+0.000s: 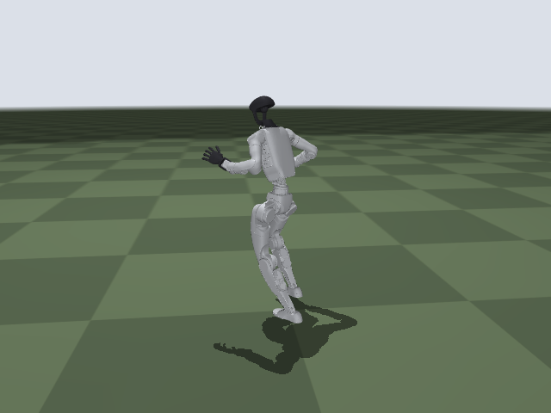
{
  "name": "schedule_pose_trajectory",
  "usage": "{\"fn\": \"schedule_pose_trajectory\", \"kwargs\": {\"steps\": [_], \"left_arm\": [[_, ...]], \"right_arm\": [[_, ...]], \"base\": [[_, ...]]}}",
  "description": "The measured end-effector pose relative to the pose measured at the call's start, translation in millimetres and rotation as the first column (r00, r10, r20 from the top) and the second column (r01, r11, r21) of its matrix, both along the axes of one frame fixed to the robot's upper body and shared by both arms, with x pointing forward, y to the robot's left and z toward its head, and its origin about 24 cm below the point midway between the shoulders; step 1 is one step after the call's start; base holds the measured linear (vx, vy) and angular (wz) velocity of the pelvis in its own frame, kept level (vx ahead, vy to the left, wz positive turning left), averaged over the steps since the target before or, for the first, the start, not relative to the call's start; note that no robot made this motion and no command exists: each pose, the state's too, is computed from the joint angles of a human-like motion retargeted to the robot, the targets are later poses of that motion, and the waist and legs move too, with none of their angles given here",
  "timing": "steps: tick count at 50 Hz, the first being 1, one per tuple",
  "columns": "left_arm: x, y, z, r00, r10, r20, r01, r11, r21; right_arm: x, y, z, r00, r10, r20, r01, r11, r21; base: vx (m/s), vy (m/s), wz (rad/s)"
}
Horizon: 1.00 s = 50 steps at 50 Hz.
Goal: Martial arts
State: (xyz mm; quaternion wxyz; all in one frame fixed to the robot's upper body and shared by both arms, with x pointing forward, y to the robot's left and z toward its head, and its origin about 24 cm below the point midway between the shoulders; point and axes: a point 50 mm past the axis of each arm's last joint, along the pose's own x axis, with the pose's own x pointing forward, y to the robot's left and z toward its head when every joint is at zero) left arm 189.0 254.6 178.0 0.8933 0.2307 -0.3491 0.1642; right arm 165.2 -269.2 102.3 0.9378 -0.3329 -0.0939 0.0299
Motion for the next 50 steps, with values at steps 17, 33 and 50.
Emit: {"fn": "schedule_pose_trajectory", "kwargs": {"steps": [17,33,50], "left_arm": [[18.6,-40.9,-55.5,0.964,-0.138,-0.229,0.191,0.954,0.232],[7.1,-6.1,-90.4,0.893,-0.015,-0.450,0.137,0.962,0.238],[-10.2,30.5,-143.3,0.809,0.020,-0.587,-0.189,0.955,-0.228]], "right_arm": [[23.9,15.2,-9.5,0.989,-0.047,0.137,0.036,0.996,0.079],[39.5,23.3,7.4,0.956,-0.090,0.278,0.042,0.984,0.173],[-3.4,-27.8,-114.3,0.864,-0.407,-0.297,0.449,0.890,0.086]], "base": [[0.21,-0.20,1.88],[0.06,-0.11,1.08],[0.21,0.14,0.63]]}}
